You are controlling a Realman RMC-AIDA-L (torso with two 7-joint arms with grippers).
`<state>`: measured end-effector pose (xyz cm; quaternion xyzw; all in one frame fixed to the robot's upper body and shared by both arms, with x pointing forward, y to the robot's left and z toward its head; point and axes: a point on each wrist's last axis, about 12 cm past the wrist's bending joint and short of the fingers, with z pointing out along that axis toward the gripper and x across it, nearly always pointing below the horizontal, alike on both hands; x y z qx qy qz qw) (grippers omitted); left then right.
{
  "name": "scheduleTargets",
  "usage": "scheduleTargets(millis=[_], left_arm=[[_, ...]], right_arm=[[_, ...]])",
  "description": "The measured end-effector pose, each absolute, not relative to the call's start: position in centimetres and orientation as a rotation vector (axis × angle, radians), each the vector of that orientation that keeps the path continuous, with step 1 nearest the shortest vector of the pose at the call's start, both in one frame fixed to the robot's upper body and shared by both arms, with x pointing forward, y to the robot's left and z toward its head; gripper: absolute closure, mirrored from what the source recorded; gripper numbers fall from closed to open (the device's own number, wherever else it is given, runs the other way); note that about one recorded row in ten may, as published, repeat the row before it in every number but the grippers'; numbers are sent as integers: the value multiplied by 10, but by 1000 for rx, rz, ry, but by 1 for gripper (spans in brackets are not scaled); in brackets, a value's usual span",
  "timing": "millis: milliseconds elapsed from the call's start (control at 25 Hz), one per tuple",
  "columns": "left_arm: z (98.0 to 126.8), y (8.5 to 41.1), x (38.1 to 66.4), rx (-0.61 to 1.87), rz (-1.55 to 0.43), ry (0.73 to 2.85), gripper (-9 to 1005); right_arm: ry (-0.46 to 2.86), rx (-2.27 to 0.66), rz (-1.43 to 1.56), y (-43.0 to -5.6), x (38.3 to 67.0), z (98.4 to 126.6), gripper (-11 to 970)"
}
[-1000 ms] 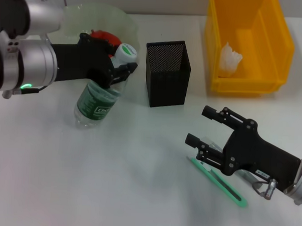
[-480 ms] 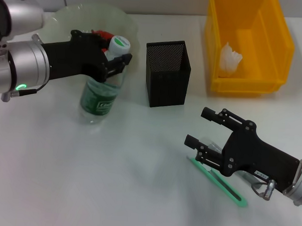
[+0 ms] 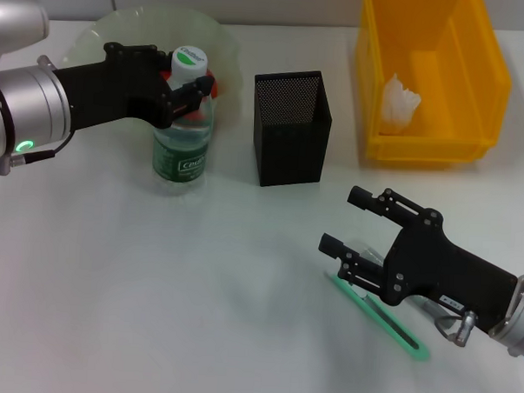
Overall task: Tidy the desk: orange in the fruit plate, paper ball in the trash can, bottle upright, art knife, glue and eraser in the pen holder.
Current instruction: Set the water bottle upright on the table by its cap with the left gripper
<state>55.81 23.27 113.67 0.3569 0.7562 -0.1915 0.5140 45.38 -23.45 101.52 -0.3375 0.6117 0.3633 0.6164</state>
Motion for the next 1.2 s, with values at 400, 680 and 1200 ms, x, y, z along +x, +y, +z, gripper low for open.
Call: scheduleTargets(millis=[400, 680, 1200], left_arm=[[1129, 240, 559, 783, -499, 1804, 523], [1127, 250, 559, 716, -533, 1767, 519], [1111, 252, 555, 670, -597, 1729, 510]], right_arm=[[1402, -786, 839, -233, 457, 1017, 251], [1401, -788, 838, -232, 458, 1017, 250], [1403, -801, 833, -230, 462, 1018, 250]])
